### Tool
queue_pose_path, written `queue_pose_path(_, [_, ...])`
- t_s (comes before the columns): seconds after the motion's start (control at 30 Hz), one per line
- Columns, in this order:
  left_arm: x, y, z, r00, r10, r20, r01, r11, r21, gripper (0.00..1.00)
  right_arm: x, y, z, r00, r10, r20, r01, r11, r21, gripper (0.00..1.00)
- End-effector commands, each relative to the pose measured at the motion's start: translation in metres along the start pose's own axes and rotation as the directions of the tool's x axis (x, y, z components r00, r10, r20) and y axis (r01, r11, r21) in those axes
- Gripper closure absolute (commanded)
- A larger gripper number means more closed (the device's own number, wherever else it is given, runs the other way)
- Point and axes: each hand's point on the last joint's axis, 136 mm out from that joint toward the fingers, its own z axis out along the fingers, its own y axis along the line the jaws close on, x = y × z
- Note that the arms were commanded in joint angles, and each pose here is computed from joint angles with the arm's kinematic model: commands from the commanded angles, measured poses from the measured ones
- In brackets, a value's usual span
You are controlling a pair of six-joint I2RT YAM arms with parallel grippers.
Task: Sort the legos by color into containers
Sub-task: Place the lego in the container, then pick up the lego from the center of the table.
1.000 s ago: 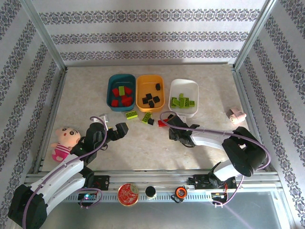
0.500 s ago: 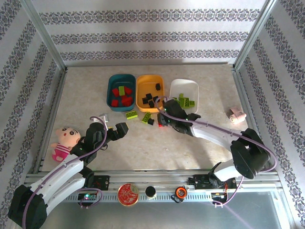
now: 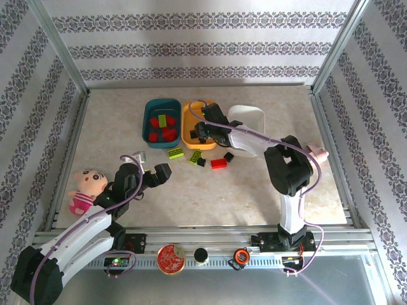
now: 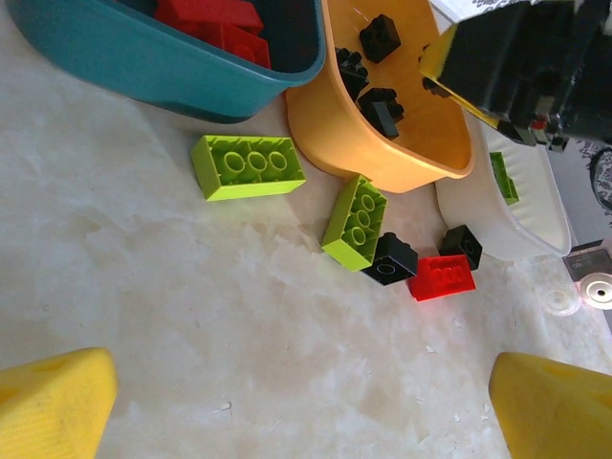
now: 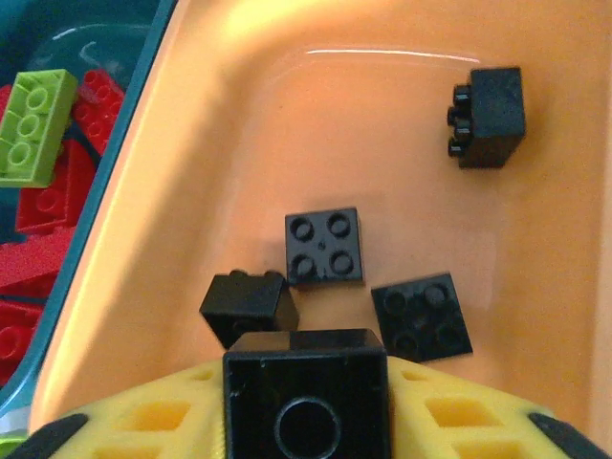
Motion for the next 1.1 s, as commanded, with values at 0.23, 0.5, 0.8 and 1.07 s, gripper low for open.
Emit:
queue_pose_path(0.23, [-0.003,-0.009,-0.001,0.999,0.026,-0.021,-0.026,1.000,0.008,0.00,-0.013,0.014,-0.040,0.998,-0.033,0.047,0.034,0.999,-0.025,0.31])
queue_pose_path(0.5, [-0.003,-0.011,-0.001,0.999,0.025,-0.025,-0.024,1.000,0.016,0.01,0.063,0.046,-0.080,0.976,-0.210,-0.055,0.190,0.949,-0.252,0.32])
queue_pose_path(0.8, [-0.004,-0.012,-0.002,0.999,0.021,-0.028,-0.020,1.000,0.015,0.00,0.123,0.037,-0.063,0.874,-0.428,-0.231,0.356,0.887,-0.295,0.35])
queue_pose_path(1.07, [-0.002,-0.011,-0.001,1.000,0.009,-0.027,-0.009,1.000,0.016,0.00,0.132,0.025,-0.039,0.833,-0.481,-0.271,0.434,0.874,-0.218,0.35])
